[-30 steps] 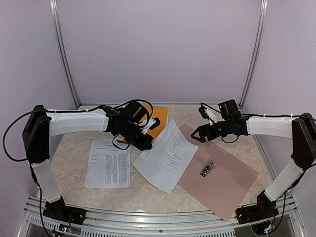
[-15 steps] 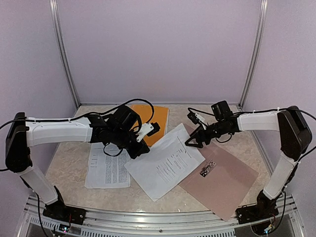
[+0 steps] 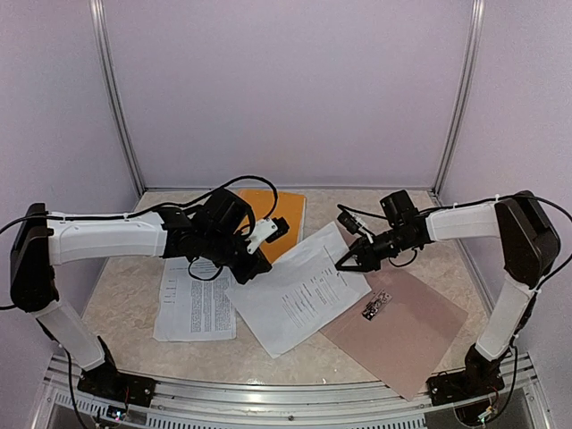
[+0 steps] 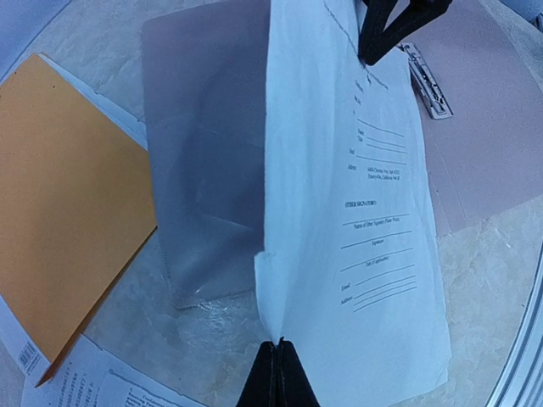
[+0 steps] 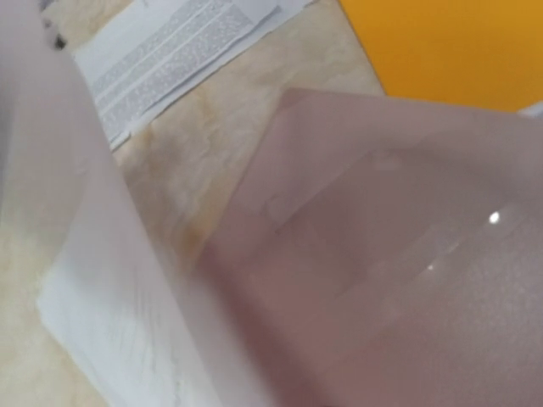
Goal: Put the files into the folder
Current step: Pass from the left arm to the right
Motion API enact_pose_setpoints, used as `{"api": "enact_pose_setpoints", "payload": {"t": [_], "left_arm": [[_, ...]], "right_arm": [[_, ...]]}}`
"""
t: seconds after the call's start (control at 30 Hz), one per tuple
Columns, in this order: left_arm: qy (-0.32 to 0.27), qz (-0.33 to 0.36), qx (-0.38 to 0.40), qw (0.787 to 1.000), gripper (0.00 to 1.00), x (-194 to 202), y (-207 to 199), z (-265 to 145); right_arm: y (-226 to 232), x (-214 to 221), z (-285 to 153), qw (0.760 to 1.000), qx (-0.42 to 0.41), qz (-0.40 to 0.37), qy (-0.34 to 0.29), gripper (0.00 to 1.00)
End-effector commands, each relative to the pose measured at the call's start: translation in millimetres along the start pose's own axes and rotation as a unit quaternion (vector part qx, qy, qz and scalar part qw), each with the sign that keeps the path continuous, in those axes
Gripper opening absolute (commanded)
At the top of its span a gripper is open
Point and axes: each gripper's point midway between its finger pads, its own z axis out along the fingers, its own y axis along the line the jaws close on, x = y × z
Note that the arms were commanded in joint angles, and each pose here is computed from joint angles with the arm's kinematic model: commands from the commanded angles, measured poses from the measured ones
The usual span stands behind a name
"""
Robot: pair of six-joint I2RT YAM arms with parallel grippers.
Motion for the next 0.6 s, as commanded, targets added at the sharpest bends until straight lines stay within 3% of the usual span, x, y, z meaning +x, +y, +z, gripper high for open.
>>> {"api": "enact_pose_setpoints", "payload": {"t": [0.0, 0.07, 0.27, 0.47, 0.57], "left_arm": [[-0.008, -0.015, 0.004, 1.000, 0.00, 1, 5, 3], [-0.005, -0.022, 0.003, 1.000, 0.11, 2, 8, 4], [-0.004, -0.053, -0.015, 0.998, 0.30, 1, 28, 8], [-0.019, -0.088, -0.033, 0.995, 0.58, -6, 50, 8], [-0.019, -0.090, -0.038, 0.995, 0.65, -8, 54, 16]], "right_arm": [[-4, 6, 1, 0.999, 0.017, 0.024, 0.013, 0.09], [-14, 4, -6, 0.996, 0.062, 0.049, 0.030, 0.00], [-26, -12, -47, 0.971, 0.190, 0.132, 0.053, 0.00], [-33, -17, -112, 0.918, 0.344, 0.178, 0.090, 0.00], [-37, -13, -139, 0.887, 0.406, 0.187, 0.116, 0.00]]}}
